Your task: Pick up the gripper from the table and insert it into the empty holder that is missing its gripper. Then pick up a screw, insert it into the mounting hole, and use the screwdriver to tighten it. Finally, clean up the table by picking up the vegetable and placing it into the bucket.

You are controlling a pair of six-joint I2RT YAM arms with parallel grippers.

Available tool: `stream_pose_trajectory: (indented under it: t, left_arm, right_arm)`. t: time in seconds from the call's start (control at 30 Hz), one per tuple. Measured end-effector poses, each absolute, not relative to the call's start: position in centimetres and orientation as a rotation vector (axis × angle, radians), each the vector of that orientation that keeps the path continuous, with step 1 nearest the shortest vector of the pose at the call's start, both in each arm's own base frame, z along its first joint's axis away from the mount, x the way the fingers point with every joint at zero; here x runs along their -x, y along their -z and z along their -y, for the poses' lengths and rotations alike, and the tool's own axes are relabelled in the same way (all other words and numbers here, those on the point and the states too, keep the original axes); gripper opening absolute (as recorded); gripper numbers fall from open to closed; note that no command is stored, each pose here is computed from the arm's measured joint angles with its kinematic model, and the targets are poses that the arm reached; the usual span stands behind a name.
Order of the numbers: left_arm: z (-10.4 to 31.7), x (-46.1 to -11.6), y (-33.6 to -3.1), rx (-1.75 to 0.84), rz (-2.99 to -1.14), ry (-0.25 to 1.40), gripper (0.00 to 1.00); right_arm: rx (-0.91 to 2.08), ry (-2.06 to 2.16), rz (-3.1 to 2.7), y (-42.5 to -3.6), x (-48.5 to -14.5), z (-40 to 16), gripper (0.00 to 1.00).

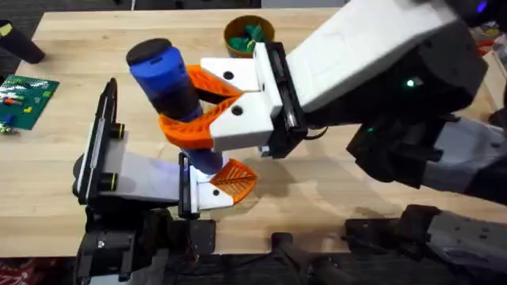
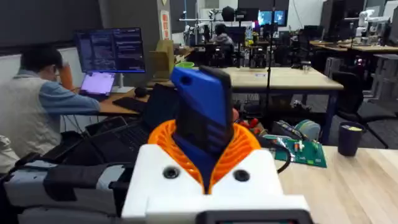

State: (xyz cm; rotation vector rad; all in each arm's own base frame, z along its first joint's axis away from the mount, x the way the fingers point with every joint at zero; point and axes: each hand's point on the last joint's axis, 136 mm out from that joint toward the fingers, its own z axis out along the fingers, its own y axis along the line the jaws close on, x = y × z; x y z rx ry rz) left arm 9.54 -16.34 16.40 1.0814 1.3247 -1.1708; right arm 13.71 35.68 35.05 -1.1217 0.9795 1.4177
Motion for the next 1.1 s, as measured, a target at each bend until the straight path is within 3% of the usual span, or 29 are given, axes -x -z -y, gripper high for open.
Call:
stream_pose_trajectory:
  t: [0.93, 1.1]
  left_arm:
    - [16.3, -9.5, -16.4, -1.078, -1.329, 1.176, 0.009]
    - [16.3, -9.5, -16.4, -1.078, -1.329, 1.175, 0.009]
  right_arm:
    - [1.126, -1.406, -0.990, -34.7, -13.9, -35.8, 0.030]
    - [1.059, -1.385, -0.860, -37.5, -13.8, -35.0, 0.030]
